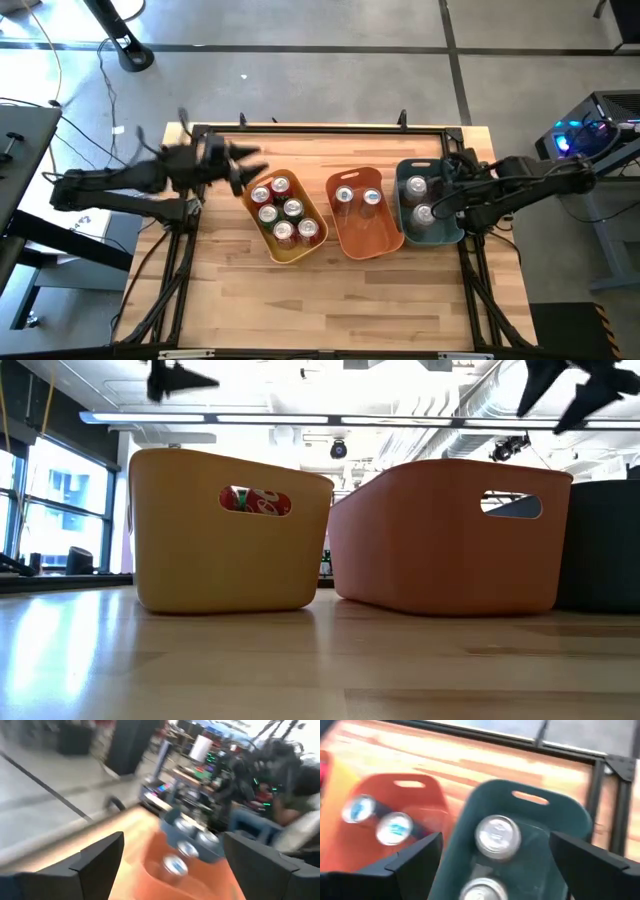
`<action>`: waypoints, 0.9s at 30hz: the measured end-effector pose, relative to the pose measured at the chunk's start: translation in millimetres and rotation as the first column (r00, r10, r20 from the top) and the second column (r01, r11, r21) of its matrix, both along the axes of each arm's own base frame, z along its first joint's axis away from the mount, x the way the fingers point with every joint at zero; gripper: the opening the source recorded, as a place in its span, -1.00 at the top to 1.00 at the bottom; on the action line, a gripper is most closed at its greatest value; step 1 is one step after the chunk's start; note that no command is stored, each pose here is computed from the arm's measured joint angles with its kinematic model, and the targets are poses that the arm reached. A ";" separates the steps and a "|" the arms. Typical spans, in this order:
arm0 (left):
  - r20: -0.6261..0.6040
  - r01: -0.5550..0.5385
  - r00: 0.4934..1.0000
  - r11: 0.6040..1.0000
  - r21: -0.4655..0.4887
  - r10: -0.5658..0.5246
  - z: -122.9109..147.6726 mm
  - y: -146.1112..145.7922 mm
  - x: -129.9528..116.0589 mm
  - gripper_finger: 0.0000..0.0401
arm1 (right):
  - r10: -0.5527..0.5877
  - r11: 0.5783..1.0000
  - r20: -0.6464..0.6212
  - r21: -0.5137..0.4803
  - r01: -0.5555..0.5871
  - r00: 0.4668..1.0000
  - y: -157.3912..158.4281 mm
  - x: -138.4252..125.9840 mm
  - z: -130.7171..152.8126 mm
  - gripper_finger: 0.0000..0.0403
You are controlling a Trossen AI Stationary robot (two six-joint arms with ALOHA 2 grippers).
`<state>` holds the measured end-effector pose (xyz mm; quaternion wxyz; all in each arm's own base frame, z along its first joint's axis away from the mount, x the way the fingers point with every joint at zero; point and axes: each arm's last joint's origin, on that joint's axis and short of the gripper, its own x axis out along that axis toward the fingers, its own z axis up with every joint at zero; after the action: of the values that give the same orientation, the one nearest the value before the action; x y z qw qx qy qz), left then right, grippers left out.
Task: Sort soda cans
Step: Adjust the bins
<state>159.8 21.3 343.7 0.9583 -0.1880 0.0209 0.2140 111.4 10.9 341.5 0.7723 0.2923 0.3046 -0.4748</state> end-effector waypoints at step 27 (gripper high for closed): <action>-0.224 -0.021 0.974 0.965 -0.263 -0.040 -18.2 -33.5 -49.2 1.00 | 0.703 0.629 0.375 0.068 -0.774 0.604 84.0 232.9 -98.3 1.00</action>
<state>110.6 -12.2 325.5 0.9171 -0.2881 0.1594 0.2248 344.3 94.9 243.3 0.8990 0.2949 0.3232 -0.0205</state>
